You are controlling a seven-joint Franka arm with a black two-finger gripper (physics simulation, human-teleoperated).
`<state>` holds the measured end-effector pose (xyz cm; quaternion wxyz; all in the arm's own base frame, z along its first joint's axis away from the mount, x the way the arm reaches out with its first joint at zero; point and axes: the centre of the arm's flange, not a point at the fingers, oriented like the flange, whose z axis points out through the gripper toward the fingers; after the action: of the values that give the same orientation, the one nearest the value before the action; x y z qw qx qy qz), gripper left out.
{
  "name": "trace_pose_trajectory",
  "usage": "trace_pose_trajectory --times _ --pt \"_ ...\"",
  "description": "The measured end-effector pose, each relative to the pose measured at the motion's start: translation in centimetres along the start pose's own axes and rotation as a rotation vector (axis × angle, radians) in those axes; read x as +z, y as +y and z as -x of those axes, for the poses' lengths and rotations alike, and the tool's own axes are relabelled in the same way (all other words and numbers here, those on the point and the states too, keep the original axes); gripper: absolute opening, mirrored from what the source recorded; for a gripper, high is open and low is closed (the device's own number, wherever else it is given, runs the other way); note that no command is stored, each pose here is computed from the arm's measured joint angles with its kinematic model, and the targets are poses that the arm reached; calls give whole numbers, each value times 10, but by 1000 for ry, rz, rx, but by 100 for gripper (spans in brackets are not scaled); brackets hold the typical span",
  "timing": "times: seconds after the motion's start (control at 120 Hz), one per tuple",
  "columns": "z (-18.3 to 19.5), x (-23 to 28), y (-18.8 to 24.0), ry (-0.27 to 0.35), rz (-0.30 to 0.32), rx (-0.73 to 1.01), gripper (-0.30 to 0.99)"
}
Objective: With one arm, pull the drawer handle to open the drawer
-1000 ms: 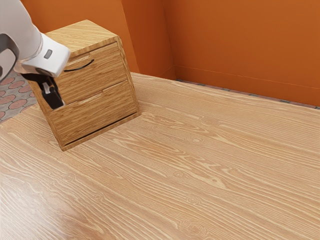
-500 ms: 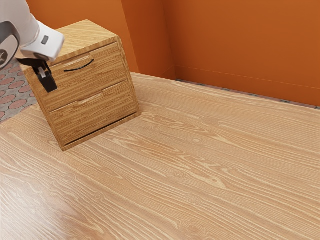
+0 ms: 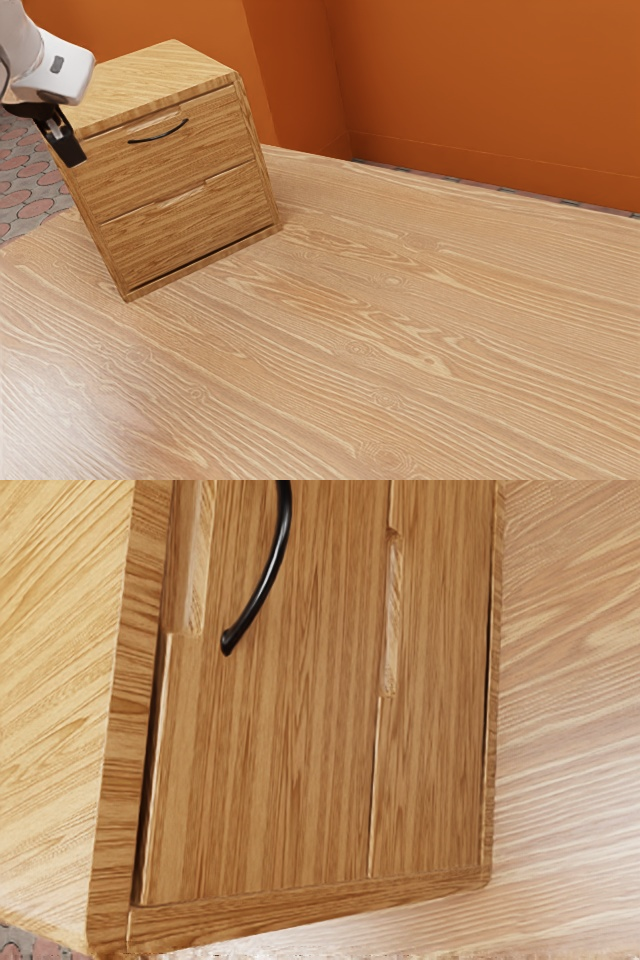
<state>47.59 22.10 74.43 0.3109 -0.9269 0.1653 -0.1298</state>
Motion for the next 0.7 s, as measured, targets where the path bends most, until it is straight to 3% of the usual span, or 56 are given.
trace_pose_trajectory --times 0.175,0.7 --pt "8 29 -9 -44 14 -24 69" --pt "-29 59 2 -17 23 -1 69"
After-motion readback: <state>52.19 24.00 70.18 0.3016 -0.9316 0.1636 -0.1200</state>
